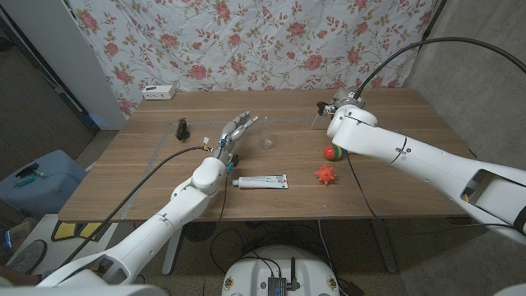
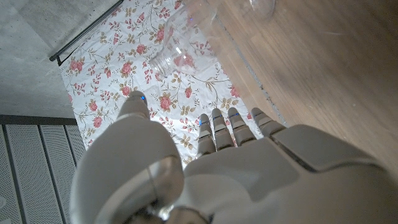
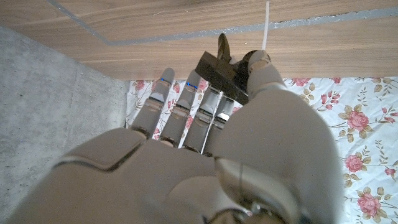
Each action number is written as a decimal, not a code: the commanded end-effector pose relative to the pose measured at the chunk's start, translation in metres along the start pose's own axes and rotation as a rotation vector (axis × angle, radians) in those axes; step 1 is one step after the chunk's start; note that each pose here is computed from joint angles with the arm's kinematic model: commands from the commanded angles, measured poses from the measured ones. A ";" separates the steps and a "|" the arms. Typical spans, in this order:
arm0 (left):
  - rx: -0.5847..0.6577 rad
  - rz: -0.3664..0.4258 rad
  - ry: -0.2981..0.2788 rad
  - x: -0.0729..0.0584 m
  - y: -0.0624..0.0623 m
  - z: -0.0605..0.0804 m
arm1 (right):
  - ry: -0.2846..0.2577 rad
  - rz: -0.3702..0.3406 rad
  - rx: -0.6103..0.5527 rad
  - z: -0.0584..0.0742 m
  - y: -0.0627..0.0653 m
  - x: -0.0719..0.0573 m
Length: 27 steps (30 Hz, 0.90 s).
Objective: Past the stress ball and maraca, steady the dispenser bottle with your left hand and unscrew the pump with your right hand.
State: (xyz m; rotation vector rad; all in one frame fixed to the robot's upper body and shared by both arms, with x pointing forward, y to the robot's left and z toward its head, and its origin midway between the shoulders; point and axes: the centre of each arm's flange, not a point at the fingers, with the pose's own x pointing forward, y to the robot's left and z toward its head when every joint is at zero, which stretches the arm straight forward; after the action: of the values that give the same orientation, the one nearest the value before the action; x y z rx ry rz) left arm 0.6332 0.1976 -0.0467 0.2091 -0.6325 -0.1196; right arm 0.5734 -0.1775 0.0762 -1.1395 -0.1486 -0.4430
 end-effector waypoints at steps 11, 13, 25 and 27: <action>-0.101 0.047 -0.046 0.004 0.005 0.004 | 0.014 0.035 -0.008 -0.011 0.017 0.003; -0.110 0.050 -0.046 0.004 0.006 0.003 | 0.016 0.041 -0.005 -0.012 0.018 0.003; -0.147 0.073 -0.039 0.001 0.010 -0.001 | 0.014 0.101 0.009 -0.016 0.024 0.002; -0.157 0.071 -0.044 0.001 0.009 -0.002 | 0.012 0.111 0.012 -0.016 0.025 0.002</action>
State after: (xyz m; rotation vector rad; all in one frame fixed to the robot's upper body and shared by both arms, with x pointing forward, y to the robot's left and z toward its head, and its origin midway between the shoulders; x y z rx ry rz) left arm 0.6344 0.2045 -0.0400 0.0741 -0.6740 -0.1062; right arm 0.5820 -0.1847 0.0565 -1.1381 -0.1033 -0.4103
